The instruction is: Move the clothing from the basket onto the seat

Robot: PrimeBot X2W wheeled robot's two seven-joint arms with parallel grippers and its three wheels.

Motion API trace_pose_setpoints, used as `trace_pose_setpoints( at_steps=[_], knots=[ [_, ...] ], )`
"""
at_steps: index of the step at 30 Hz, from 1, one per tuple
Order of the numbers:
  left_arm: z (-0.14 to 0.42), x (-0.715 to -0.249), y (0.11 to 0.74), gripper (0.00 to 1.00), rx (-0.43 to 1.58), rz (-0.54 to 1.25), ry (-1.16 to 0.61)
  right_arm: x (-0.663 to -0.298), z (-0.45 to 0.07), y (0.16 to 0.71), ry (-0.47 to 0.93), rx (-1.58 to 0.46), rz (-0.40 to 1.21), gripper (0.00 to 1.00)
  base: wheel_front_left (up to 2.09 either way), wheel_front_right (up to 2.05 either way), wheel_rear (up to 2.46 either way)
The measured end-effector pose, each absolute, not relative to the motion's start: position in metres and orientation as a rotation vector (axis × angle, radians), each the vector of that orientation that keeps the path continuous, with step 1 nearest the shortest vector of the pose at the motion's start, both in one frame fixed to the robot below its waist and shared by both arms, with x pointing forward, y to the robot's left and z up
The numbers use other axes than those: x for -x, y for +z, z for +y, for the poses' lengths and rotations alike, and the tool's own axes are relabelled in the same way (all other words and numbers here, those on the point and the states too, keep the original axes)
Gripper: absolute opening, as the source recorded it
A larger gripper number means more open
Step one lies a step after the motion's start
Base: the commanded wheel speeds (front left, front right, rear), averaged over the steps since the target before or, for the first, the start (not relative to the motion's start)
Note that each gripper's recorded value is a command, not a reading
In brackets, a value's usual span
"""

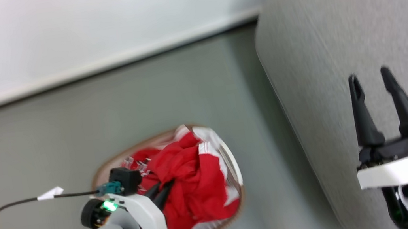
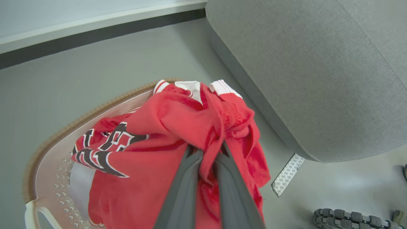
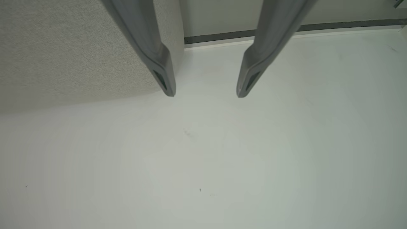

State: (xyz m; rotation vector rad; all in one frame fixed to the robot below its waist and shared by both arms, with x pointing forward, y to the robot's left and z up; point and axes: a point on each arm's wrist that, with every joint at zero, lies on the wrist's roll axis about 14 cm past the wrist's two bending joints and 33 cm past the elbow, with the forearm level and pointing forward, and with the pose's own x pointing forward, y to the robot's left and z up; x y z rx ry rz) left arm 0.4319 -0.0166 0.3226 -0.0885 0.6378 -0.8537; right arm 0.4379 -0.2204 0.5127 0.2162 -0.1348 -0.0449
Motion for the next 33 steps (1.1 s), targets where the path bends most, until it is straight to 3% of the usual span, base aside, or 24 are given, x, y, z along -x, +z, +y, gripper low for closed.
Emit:
trace_pose_setpoints(
  at_steps=[12, 20, 33],
  knots=[
    [-0.009, -0.435, 0.477, 0.00, 0.174, 0.243, -0.759, -0.389, -0.183, 0.547, 0.057, -0.303, -0.202, 1.00, 0.00, 0.00, 0.00],
    [0.000, -0.429, 0.567, 0.00, 0.216, -0.007, -0.737, -0.377, -0.167, 0.565, 0.112, -0.340, -0.250, 1.00, 0.00, 0.00, 0.00],
    [-0.006, -0.419, 0.630, 0.00, 0.239, -0.143, -0.761, -0.369, -0.157, 0.567, 0.144, -0.338, -0.252, 1.00, 0.00, 0.00, 0.00]
  ],
)
